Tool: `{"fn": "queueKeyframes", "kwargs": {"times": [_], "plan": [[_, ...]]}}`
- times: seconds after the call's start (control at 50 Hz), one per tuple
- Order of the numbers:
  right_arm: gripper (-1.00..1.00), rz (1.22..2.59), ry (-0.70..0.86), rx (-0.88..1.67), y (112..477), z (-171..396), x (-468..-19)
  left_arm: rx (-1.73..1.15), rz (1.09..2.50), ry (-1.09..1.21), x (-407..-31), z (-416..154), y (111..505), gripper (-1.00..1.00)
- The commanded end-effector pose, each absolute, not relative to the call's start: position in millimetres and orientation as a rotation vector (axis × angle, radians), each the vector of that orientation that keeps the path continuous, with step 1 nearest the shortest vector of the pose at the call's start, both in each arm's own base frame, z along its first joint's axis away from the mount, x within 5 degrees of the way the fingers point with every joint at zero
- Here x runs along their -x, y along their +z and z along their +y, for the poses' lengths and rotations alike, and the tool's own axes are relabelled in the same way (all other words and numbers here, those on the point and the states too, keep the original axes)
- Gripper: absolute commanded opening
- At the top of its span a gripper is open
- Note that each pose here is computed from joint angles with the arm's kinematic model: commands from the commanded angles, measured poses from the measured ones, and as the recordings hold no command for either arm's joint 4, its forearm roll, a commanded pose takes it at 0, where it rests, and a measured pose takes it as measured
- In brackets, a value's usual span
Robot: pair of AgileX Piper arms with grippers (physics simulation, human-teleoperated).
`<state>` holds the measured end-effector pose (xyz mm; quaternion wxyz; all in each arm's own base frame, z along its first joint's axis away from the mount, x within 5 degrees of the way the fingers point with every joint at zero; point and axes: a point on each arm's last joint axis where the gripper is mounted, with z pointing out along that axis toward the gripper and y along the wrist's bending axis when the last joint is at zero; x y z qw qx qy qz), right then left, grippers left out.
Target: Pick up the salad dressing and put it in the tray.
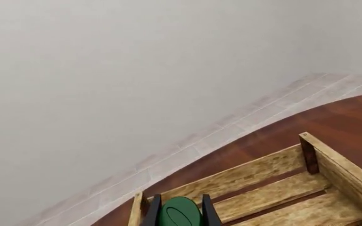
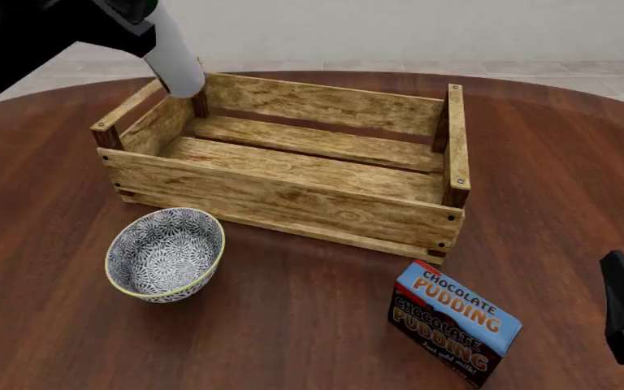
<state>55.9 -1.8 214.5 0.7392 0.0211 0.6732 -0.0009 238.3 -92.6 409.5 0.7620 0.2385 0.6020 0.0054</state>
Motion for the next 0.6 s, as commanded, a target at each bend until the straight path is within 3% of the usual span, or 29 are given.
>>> {"fn": "queueKeyframes", "kwargs": {"times": [0.02,0.6], "plan": [[1.0,1.475,-0.004,-0.05,215,-2,-56,-0.578,1.285,0.02,-250,-109,407,-1.0],[1.0,1.475,-0.002,-0.048,214,-2,-56,-0.618,1.343,-0.008,-290,-135,397,-1.0]]}}
